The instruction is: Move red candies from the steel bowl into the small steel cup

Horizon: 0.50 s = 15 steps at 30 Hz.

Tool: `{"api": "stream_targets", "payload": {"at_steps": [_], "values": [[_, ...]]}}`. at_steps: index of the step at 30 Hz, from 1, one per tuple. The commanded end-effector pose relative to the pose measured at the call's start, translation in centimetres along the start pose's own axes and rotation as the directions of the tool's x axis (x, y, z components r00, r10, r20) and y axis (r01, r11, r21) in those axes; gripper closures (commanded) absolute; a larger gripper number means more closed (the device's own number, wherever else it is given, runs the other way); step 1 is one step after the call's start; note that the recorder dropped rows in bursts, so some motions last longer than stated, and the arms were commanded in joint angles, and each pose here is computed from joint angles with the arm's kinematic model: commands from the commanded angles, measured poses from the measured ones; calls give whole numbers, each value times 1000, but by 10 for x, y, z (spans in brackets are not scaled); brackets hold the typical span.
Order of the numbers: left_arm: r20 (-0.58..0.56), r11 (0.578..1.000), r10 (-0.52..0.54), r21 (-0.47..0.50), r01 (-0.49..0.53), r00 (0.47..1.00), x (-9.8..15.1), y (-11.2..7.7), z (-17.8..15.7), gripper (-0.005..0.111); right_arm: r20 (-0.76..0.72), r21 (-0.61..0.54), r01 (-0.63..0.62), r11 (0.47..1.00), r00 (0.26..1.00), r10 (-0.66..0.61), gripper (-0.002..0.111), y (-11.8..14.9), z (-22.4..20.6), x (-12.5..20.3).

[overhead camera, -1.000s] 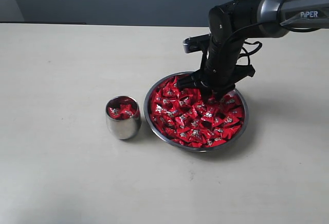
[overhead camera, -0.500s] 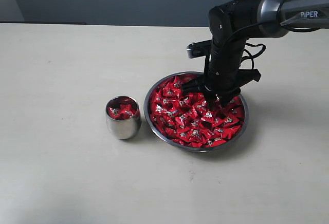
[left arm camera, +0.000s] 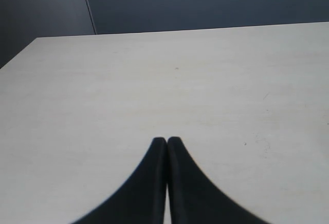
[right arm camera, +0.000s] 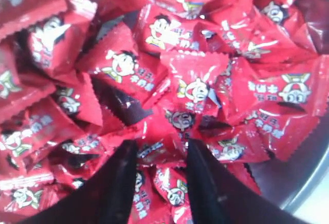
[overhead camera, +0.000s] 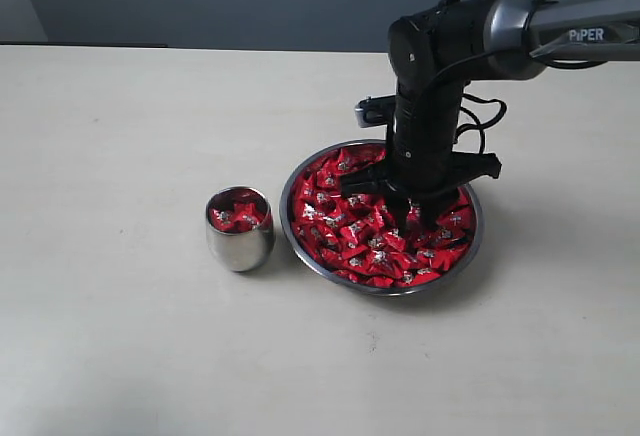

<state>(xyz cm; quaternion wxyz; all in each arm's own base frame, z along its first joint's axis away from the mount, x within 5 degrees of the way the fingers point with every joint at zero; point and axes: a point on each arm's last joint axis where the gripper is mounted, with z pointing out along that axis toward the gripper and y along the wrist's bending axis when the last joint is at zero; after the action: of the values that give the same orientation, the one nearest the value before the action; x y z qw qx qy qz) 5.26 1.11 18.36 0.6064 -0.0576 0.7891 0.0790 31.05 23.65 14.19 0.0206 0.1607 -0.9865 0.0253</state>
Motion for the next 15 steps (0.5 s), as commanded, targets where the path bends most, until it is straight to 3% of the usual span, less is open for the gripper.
{"api": "stream_targets", "payload": {"at_steps": [1, 10, 15], "values": [[8, 1000, 2, 5, -2, 1000, 1, 0, 0, 106, 46, 30, 29, 999, 998, -30, 75, 2, -16, 3], [8, 1000, 2, 5, -2, 1000, 1, 0, 0, 106, 131, 29, 34, 999, 991, -38, 75, -3, -42, 12], [8, 1000, 2, 5, -2, 1000, 1, 0, 0, 106, 167, 9, 49, 999, 985, -50, 75, -9, -24, 36]]}}
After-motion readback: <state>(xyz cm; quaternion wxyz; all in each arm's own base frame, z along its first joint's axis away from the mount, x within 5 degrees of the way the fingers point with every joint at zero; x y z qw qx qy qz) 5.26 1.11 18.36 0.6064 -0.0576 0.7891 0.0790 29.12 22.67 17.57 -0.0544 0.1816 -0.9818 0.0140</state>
